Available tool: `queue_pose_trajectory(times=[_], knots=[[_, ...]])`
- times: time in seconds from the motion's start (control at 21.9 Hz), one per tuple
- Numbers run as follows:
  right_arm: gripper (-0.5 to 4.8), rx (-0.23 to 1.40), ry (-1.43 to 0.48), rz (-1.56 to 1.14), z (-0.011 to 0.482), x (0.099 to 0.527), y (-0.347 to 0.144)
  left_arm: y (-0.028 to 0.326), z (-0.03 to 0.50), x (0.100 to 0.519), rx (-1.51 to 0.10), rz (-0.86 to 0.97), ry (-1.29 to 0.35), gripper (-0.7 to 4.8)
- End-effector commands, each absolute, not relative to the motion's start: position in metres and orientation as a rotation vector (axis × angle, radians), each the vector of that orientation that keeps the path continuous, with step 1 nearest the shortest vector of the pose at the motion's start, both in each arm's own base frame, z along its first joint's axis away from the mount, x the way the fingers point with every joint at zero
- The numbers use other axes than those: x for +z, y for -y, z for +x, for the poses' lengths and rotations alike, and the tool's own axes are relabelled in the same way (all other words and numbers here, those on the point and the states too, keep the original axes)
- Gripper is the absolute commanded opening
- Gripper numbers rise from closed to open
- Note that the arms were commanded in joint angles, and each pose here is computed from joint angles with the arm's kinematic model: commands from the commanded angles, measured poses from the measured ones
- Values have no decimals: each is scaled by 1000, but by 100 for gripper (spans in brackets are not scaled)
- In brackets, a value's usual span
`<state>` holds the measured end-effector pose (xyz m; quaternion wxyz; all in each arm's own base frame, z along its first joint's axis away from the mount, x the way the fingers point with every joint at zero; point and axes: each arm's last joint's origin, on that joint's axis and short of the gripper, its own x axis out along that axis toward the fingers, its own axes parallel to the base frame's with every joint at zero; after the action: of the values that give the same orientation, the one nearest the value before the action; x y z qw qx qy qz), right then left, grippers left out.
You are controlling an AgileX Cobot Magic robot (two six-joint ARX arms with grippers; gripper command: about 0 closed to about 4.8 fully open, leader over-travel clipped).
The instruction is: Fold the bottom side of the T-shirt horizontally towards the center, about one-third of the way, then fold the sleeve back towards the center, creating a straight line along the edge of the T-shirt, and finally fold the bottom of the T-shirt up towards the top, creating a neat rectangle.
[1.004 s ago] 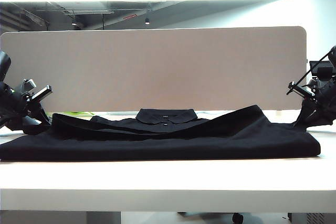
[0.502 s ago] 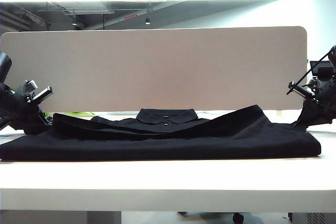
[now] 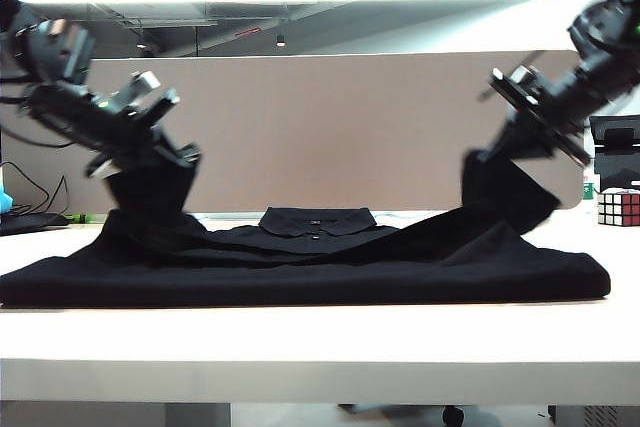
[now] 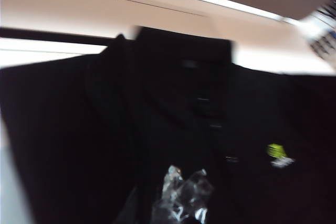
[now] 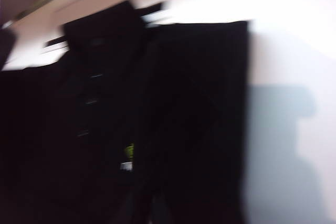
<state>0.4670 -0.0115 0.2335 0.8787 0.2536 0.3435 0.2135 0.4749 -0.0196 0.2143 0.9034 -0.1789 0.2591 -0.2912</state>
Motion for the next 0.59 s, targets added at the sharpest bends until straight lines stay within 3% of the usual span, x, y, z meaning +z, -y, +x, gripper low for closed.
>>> queue_pose_trajectory(times=[0.05, 0.36, 0.46, 0.59], knots=[[-7, 557, -687, 485, 460, 255, -26, 56, 469, 225, -722, -345, -532, -6], [-7, 703, -760, 416, 445, 258, -94, 120, 448, 212, -864, -235, -679, -6], [-7, 758, -825, 344, 434, 252, -120, 133, 437, 200, -808, -100, -782, -6], [6, 820, -890, 277, 422, 247, -142, 123, 429, 189, -717, 53, -909, 10]])
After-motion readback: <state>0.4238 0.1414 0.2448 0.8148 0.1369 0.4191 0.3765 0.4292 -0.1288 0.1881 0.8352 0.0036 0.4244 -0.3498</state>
